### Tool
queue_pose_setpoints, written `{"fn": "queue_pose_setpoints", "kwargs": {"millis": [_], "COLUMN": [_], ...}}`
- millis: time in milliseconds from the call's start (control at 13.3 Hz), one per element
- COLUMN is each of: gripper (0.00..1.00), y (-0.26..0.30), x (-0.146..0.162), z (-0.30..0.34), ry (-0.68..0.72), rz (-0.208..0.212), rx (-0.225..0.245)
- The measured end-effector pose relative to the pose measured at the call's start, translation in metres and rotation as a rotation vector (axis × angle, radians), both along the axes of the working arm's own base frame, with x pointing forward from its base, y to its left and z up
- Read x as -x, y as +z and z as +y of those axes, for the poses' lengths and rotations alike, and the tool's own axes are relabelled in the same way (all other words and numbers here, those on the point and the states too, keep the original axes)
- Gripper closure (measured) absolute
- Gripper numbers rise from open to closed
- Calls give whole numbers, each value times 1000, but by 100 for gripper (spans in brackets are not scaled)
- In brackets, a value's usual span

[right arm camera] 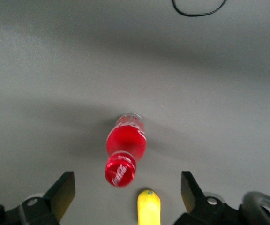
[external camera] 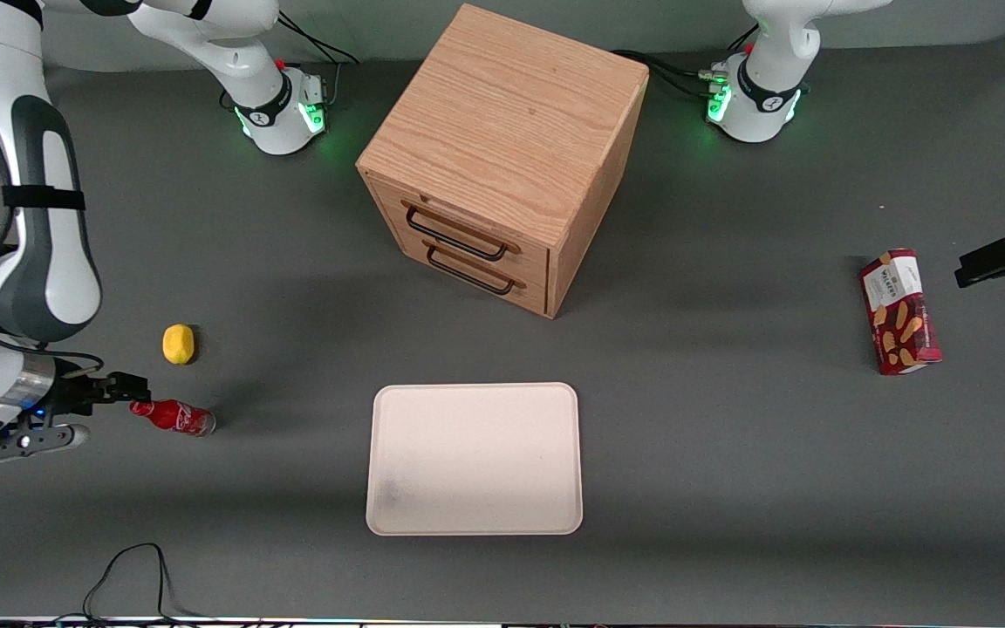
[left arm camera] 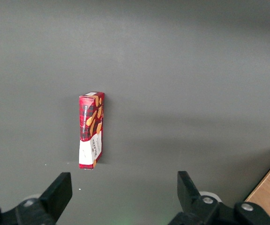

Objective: Place coke bottle on tray
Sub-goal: 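Close the right gripper around the bottle's neck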

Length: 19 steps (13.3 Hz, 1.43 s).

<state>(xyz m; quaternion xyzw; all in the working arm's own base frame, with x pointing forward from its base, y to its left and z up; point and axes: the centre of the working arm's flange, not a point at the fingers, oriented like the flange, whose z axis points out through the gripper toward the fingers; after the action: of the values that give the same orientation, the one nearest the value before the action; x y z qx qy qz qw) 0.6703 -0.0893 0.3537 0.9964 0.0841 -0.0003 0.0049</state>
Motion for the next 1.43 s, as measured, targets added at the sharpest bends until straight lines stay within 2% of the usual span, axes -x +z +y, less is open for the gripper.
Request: {"fn": "queue_pose_setpoints", "kwargs": {"millis": [451,602,977,1278,1429], "gripper": [0,6,67,69,69], "y": [-19,-22,-22,-22,-11], "x": [5,5,5,6,8], "z": [3,3,3,4,9], "ry": [-1,-1,-9,-28,-57], "rz": [0,3,3,8,35], "rx": [1,1,0,-2,-9]}}
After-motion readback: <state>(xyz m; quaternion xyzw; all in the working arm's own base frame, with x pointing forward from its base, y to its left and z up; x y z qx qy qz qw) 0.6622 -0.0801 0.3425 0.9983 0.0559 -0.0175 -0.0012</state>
